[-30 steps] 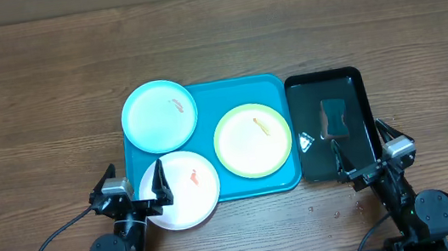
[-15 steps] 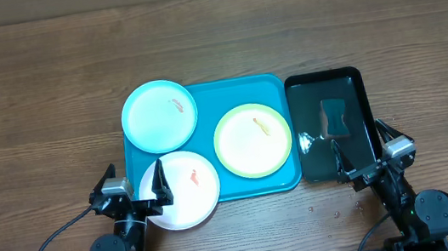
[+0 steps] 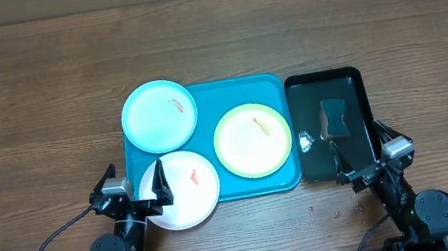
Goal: Clean dirty plates on tray and stack at the side
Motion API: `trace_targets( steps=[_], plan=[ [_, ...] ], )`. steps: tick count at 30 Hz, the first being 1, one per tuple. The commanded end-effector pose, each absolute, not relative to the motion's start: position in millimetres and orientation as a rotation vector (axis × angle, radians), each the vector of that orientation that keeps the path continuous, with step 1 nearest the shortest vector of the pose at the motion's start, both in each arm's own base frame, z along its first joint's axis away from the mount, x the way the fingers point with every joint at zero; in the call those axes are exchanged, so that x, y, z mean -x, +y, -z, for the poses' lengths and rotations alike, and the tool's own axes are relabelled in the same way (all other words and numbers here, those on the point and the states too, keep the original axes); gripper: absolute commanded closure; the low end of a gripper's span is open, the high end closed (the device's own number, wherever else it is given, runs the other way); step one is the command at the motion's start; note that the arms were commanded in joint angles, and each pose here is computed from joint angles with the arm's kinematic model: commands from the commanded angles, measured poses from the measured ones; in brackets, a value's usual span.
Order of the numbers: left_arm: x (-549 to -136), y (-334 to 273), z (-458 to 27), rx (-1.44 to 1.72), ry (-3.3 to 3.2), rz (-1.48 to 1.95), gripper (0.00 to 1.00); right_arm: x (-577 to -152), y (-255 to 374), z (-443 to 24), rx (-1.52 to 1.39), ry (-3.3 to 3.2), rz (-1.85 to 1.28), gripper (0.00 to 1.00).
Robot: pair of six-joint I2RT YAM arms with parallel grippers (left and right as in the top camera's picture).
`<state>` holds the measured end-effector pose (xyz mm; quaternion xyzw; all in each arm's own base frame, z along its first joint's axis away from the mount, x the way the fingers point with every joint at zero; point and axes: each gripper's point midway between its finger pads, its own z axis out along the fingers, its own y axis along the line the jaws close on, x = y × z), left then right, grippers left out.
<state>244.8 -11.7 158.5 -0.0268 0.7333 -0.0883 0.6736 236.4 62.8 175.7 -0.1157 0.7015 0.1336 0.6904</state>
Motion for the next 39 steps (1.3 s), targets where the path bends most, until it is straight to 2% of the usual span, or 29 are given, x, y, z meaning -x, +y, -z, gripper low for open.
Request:
trace_targets(
  steps=[1,8,14,20,25,32,36,37,38,39],
  plan=[
    [-243,-18,-159,0.046,1.661,0.232,0.00,-236,66,-172,0.276,1.572,-0.312,0.00],
    [-243,-23,-167,0.016,1.635,0.259,0.00,-233,73,-173,0.301,1.567,-0.363,0.00],
    [-229,-35,-186,0.024,1.707,0.356,0.00,-235,62,-180,0.113,1.606,-0.440,0.00],
    [-214,-37,-262,-0.019,1.799,0.325,0.00,-226,62,-242,0.077,1.621,-0.475,0.00],
    [-222,-47,-293,-0.030,2.068,0.404,0.00,-233,62,-282,0.110,1.809,-0.431,0.00],
    [-243,-80,-304,-0.022,2.426,0.733,0.00,-275,65,-284,0.119,2.274,-0.431,0.00],
    [-257,-85,-276,0.046,2.587,0.829,0.00,-296,79,-263,0.048,2.518,-0.580,0.00],
    [-259,-85,-266,0.072,2.633,0.843,0.03,-300,82,-257,0.042,2.557,-0.613,0.00],
    [-260,-86,-254,0.090,2.687,0.855,0.18,-306,85,-247,0.033,2.604,-0.638,0.00],
    [-261,-87,-245,0.084,2.721,0.858,0.57,-311,86,-237,0.023,2.637,-0.646,0.00]
  ],
)
